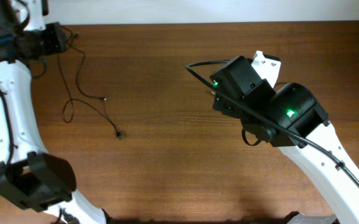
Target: Untangle cables
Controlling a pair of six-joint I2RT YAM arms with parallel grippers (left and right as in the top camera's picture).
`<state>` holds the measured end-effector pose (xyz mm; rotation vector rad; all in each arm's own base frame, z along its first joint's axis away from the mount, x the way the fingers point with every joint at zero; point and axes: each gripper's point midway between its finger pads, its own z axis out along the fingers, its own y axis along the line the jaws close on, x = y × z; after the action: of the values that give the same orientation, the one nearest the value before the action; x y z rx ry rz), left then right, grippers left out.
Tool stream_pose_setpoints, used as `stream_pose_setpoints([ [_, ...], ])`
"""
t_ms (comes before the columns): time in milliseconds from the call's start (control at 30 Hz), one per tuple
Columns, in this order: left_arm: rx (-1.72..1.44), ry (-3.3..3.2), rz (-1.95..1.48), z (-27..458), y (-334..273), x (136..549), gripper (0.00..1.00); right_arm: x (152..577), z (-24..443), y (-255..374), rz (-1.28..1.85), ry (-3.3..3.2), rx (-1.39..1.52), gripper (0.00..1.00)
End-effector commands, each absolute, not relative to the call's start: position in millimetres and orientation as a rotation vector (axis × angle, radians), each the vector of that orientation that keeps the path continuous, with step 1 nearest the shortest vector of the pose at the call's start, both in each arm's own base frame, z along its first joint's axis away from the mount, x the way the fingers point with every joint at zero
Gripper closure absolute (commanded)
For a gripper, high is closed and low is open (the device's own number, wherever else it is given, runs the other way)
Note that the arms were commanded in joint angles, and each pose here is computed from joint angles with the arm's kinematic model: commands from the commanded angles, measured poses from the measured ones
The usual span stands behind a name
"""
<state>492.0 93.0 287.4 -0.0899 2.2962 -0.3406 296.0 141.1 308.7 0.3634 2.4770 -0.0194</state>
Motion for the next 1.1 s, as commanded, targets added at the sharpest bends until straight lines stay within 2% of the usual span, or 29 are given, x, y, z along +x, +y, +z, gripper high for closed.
stream_pose_setpoints([
  [0,0.260,2.012,-0.932,311.3,53.5,484.2,1.00,296.9,311.8,140.7,-0.001,2.464,0.376,0.02],
  [67,0.324,1.888,-1.130,320.9,42.3,479.9,1.00,299.9,313.8,143.1,0.016,2.451,0.380,0.02],
  [233,0.434,1.861,-1.259,333.9,-27.9,490.8,1.00,305.3,311.0,148.6,0.026,2.450,0.379,0.02],
  [367,0.544,1.791,-1.291,369.1,-76.1,496.1,1.00,305.3,303.4,149.2,-0.002,2.477,0.372,0.02],
  [467,0.540,1.787,-1.191,400.3,-90.3,502.1,1.00,305.4,303.4,149.1,-0.003,2.476,0.372,0.02],
  [567,0.366,1.897,-0.868,414.1,-70.5,521.0,1.00,305.3,303.4,149.1,-0.003,2.477,0.372,0.02],
  [700,0.320,2.084,-0.448,393.0,-42.3,514.2,1.00,306.0,303.9,149.7,0.001,2.473,0.373,0.02],
  [933,0.365,2.215,-0.458,356.1,-35.4,501.8,1.00,303.5,301.8,152.6,0.021,2.494,0.367,0.02],
  [1067,0.216,2.320,-0.423,313.2,29.7,514.3,1.00,301.9,300.6,155.9,0.037,2.508,0.350,0.01],
])
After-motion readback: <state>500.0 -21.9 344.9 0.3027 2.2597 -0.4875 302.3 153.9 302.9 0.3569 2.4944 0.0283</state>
